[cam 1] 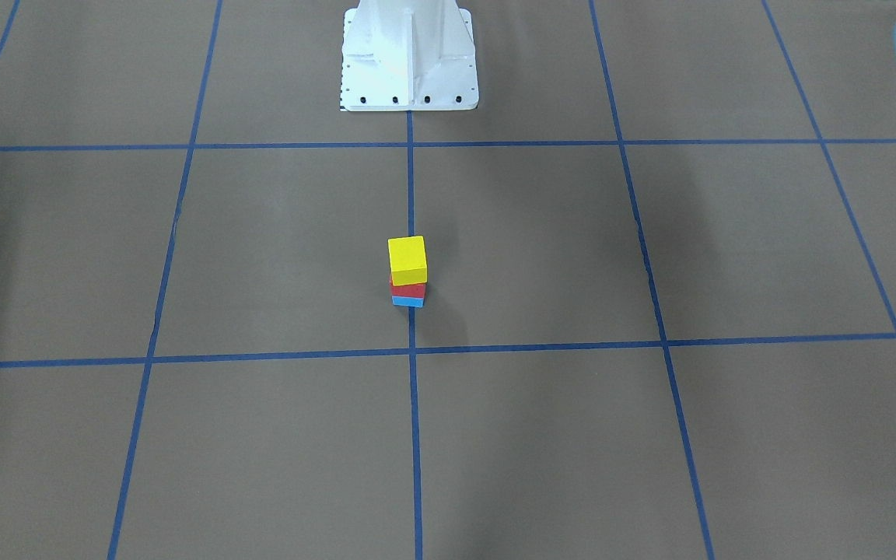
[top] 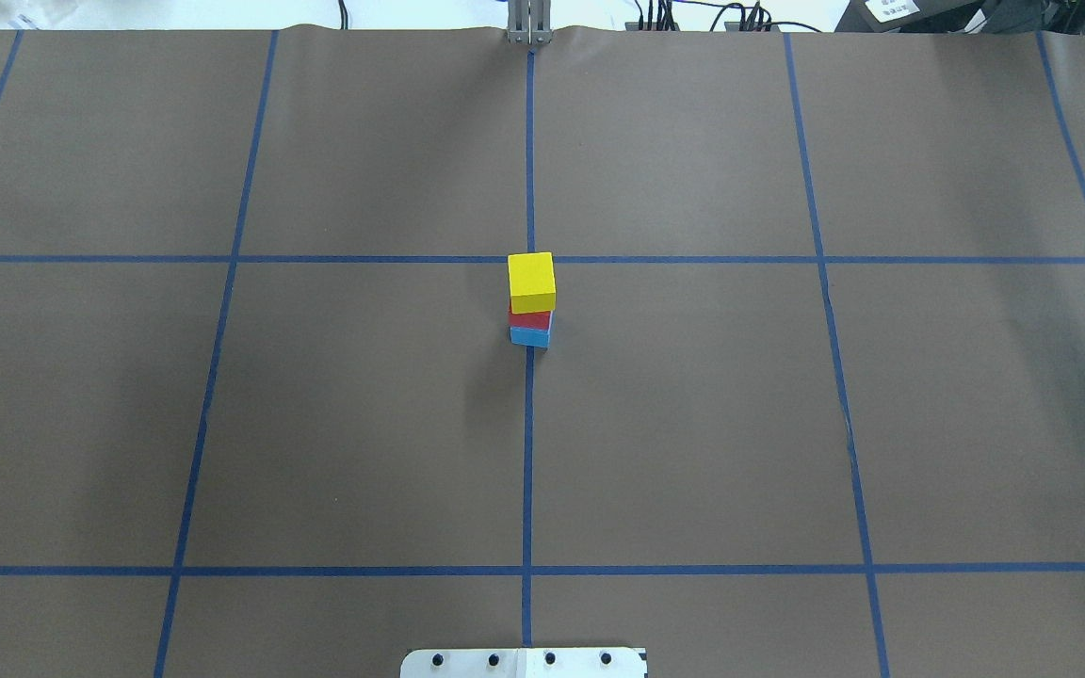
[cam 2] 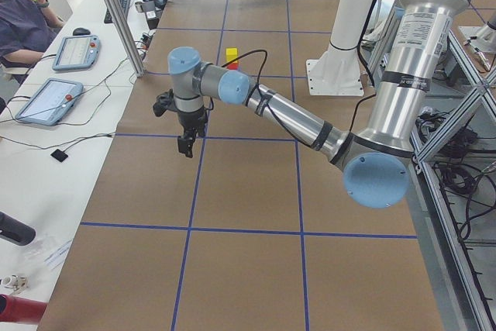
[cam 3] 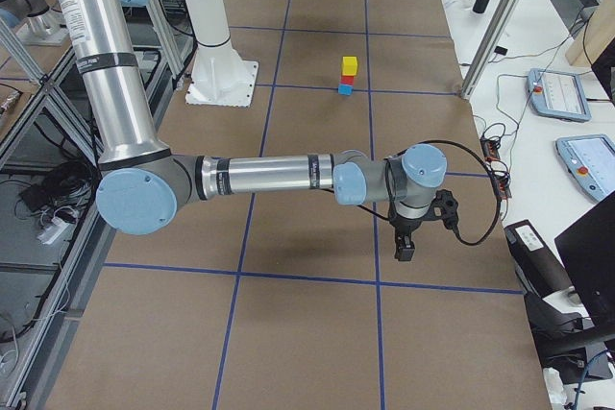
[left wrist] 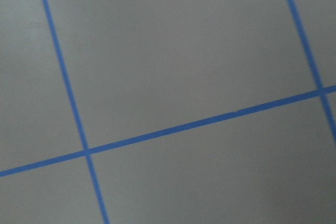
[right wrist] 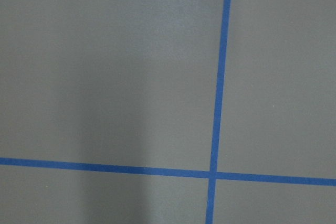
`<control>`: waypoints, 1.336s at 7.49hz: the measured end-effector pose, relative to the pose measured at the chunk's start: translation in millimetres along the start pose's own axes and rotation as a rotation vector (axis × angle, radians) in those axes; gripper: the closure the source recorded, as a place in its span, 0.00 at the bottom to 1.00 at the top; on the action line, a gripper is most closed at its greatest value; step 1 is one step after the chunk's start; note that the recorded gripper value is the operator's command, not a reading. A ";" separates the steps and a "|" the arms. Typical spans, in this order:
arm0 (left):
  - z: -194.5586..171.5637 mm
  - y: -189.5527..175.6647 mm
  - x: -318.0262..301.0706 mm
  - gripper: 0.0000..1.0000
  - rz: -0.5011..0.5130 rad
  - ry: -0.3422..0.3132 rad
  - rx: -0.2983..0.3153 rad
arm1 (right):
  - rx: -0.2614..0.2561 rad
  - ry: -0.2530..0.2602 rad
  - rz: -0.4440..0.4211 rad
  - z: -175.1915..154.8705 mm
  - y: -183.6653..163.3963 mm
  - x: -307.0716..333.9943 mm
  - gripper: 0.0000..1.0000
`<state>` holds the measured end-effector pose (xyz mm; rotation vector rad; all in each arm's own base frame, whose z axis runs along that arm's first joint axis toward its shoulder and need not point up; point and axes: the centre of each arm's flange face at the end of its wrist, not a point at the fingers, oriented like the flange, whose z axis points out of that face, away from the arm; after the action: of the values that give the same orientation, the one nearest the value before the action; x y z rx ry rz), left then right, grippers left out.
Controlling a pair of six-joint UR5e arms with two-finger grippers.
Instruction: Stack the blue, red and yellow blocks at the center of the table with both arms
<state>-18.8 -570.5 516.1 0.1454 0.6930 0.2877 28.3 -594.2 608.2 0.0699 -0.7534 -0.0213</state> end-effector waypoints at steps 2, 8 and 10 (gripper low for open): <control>32.1 29.9 -85.2 0.00 0.022 0.014 -0.006 | -0.007 -0.010 0.028 4.2 15.6 17.3 0.01; 25.8 57.3 -80.3 0.00 -0.158 0.002 0.063 | -0.045 -0.016 0.074 21.8 41.0 39.3 0.01; 31.4 72.0 -79.4 0.00 -0.180 0.005 0.051 | -0.052 -0.024 0.099 24.6 54.7 51.6 0.01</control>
<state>-71.8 -527.7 604.6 0.1297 0.7136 0.0982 48.8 -543.3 665.2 -0.0170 -0.7788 0.0526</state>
